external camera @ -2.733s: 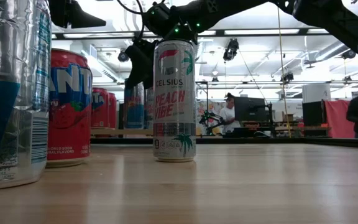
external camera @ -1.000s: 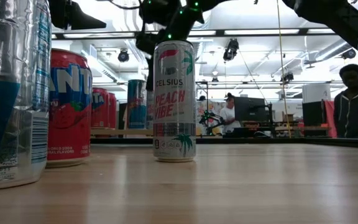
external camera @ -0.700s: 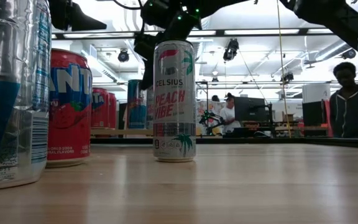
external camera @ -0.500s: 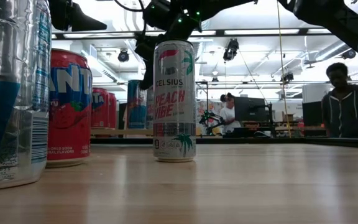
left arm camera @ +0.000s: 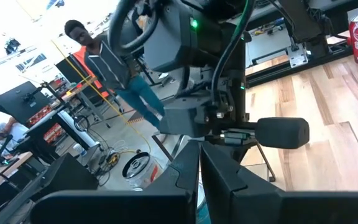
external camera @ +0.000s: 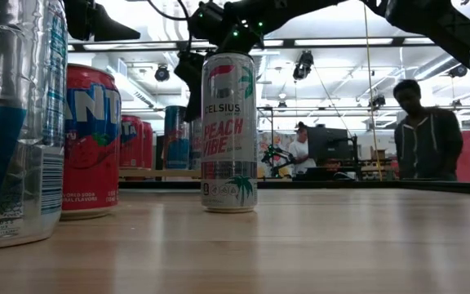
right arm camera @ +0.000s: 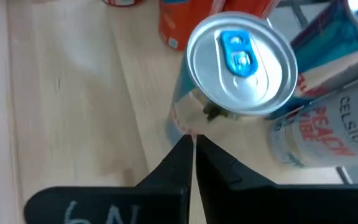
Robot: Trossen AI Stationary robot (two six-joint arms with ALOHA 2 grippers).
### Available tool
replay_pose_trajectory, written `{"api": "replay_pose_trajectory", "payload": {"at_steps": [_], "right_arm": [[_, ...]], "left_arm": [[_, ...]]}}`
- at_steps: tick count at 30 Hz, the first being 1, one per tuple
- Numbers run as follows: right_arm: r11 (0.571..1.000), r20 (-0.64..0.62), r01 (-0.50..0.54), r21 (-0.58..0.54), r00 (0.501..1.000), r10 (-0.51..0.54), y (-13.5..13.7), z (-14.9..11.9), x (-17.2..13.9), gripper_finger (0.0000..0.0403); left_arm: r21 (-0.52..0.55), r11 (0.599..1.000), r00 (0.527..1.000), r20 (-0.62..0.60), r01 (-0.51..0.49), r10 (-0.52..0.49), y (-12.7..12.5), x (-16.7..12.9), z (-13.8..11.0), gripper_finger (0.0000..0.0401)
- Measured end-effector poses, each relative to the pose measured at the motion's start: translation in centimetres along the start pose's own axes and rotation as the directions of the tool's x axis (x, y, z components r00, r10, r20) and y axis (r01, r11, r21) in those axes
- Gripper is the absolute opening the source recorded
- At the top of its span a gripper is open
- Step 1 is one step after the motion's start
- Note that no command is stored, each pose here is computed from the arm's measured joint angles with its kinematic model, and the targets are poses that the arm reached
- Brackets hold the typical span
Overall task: Place canned beverage on shelf
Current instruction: Put the blue soda can on the shelf aligned with the other blue soda can
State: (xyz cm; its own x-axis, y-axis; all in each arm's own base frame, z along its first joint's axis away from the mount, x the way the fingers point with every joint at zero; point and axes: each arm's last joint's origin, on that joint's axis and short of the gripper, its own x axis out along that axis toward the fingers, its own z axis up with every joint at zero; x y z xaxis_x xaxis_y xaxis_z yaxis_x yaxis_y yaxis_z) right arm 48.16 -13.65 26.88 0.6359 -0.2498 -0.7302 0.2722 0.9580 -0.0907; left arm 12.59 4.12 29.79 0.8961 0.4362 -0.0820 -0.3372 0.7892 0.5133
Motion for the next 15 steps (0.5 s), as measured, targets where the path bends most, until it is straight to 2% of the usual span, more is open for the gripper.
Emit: {"api": "replay_pose_trajectory", "payload": {"at_steps": [5, 10, 15], "right_arm": [[0.998, -0.001, -0.056, -0.005, 0.998, 0.056, 1.1, -0.6, 0.7, 0.0009], [0.999, 0.070, -0.051, -0.002, 0.996, 0.051, 1.1, -0.4, 1.3, 0.0009], [0.999, 0.091, -0.046, 0.000, 0.995, 0.046, 0.8, -0.2, 1.3, 0.0009]], "left_arm": [[0.000, 1.000, 1.000, -0.001, 0.000, 0.000, 0.0, 0.0, 0.0, 0.0000], [0.000, 1.000, 1.000, -0.001, 0.000, 0.000, 0.0, 0.0, 0.0, 0.0000], [0.000, 1.000, 1.000, -0.001, 0.000, 0.000, 0.0, 0.0, 0.0, 0.0000]]}}
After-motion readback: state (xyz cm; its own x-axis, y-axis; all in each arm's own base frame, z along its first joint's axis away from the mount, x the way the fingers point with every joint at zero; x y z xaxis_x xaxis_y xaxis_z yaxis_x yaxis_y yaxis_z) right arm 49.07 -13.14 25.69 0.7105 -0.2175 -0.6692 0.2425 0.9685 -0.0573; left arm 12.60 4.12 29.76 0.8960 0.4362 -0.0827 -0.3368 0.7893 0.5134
